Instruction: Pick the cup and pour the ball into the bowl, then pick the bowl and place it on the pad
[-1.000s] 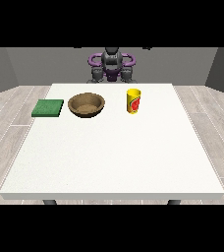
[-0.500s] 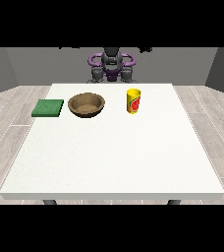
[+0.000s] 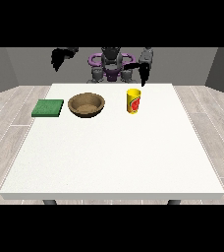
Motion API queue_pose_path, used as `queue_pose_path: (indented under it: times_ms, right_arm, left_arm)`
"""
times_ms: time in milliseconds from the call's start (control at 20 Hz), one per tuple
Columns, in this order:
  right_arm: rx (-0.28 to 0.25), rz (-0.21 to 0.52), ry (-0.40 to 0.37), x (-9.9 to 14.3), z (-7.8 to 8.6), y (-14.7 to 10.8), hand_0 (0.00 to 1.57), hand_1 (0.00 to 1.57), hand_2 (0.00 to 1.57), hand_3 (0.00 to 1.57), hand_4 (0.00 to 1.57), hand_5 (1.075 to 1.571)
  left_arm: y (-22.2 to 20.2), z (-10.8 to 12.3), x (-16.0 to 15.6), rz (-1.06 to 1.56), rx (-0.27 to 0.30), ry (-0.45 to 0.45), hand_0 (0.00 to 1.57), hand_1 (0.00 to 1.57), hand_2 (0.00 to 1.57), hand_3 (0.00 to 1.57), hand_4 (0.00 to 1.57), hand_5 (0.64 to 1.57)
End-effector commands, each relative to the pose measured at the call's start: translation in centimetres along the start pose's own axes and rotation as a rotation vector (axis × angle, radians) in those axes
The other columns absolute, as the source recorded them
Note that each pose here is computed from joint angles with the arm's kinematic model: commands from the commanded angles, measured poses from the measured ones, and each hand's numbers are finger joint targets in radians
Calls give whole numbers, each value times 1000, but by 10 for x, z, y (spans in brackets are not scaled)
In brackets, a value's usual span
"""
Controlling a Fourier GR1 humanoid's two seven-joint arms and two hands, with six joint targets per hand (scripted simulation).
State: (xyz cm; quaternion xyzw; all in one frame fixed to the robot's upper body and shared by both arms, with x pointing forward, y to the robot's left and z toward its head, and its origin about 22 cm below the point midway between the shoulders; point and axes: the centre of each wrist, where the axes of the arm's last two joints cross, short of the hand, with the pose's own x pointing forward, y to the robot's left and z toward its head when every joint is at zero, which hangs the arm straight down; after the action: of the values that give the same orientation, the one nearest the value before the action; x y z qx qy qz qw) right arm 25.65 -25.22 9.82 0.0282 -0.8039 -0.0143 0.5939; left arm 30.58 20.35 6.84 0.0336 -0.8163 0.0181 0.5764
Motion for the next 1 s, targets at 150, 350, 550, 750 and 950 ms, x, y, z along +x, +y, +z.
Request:
queue_pose_path:
  times_ms: [150, 350, 550, 750, 950]
  right_arm:
    - [49, -7, -64, -8, 6, -24, 0, 0, 0, 0, 676, 1559]
    - [6, 7, -12, -10, 1, -56, 0, 0, 0, 0, 667, 1560]
    - [27, 9, -11, -11, -8, -32, 0, 0, 0, 0, 672, 1562]
    - [14, -5, 16, -20, -9, -61, 0, 0, 0, 0, 671, 1563]
    - [18, 13, 4, -22, -5, -72, 0, 0, 0, 0, 675, 1564]
  left_arm:
    - [35, 3, -55, -32, 5, 7, 0, 0, 0, 0, 187, 1472]
    - [38, 6, -79, -13, 13, 82, 0, 0, 0, 0, 0, 1441]
    - [18, -15, -89, -25, 6, 63, 0, 0, 0, 0, 162, 1432]
    - [31, 2, -114, -24, 6, 80, 0, 0, 0, 0, 189, 1423]
    - [42, 4, -126, -36, 26, 62, 0, 0, 0, 0, 363, 1464]
